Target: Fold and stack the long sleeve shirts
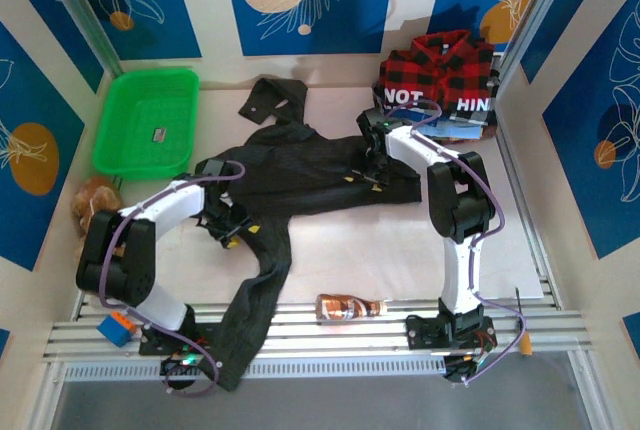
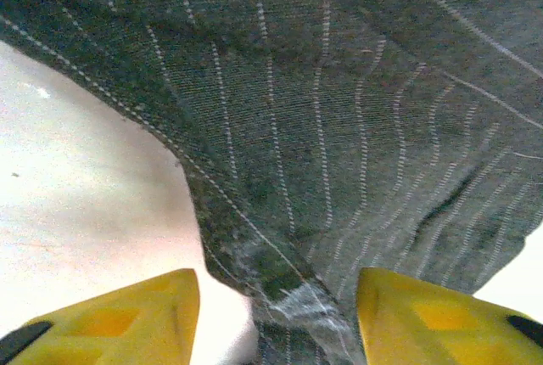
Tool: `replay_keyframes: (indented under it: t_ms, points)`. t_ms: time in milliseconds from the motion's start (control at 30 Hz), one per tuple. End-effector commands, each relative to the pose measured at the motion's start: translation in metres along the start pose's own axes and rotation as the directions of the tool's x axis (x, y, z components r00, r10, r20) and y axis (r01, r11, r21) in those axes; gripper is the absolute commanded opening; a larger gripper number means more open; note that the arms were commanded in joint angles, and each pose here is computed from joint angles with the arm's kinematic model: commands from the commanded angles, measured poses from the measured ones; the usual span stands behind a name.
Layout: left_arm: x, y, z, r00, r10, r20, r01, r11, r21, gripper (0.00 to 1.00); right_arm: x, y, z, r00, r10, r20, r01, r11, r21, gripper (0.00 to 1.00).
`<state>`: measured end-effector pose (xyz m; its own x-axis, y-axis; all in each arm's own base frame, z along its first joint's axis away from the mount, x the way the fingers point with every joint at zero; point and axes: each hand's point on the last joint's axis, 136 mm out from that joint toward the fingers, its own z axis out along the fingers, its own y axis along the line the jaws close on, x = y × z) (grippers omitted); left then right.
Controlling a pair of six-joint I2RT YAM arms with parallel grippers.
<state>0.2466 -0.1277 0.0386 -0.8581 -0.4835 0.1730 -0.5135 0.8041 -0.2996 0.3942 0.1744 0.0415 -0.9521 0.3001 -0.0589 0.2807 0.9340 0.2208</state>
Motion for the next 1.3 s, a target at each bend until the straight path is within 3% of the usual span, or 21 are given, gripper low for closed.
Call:
replay_keyframes:
  t_ms: [0, 167, 300, 633, 800, 1000, 1267]
  points:
    - [0.002, 0.004, -0.001, 1.0, 0.016, 0.008, -0.016, 0.999, -0.029, 0.45, -0.002, -0.009, -0.011, 1.0, -0.003, 0.023, 0.003, 1.0, 0.007, 0.67]
    - [0.007, 0.017, -0.001, 1.0, 0.027, 0.014, -0.026, 0.998, -0.058, 0.18, -0.003, -0.026, -0.004, 1.0, 0.026, 0.006, -0.026, 0.998, 0.055, 0.67]
    - [0.009, 0.033, -0.004, 0.999, 0.04, 0.028, -0.037, 0.995, -0.089, 0.07, -0.004, -0.043, -0.003, 0.998, 0.066, 0.002, -0.066, 0.994, 0.085, 0.67]
    - [0.017, 0.036, -0.021, 0.982, 0.143, 0.124, -0.143, 0.99, -0.007, 0.04, -0.013, -0.095, -0.057, 0.98, 0.188, 0.066, -0.191, 0.981, 0.038, 0.67]
    - [0.023, 0.029, -0.025, 0.975, 0.175, 0.137, -0.184, 0.981, 0.054, 0.04, 0.01, -0.126, -0.072, 0.966, 0.257, 0.026, -0.257, 0.966, 0.022, 0.67]
    - [0.03, 0.03, -0.028, 0.97, 0.194, 0.146, -0.207, 0.975, 0.081, 0.03, 0.059, -0.147, -0.058, 0.94, 0.338, -0.049, -0.337, 0.941, 0.029, 0.67]
    - [0.033, 0.035, -0.024, 0.971, 0.193, 0.138, -0.205, 0.975, 0.08, 0.01, 0.043, -0.141, -0.03, 0.926, 0.372, -0.061, -0.374, 0.927, -0.012, 0.64]
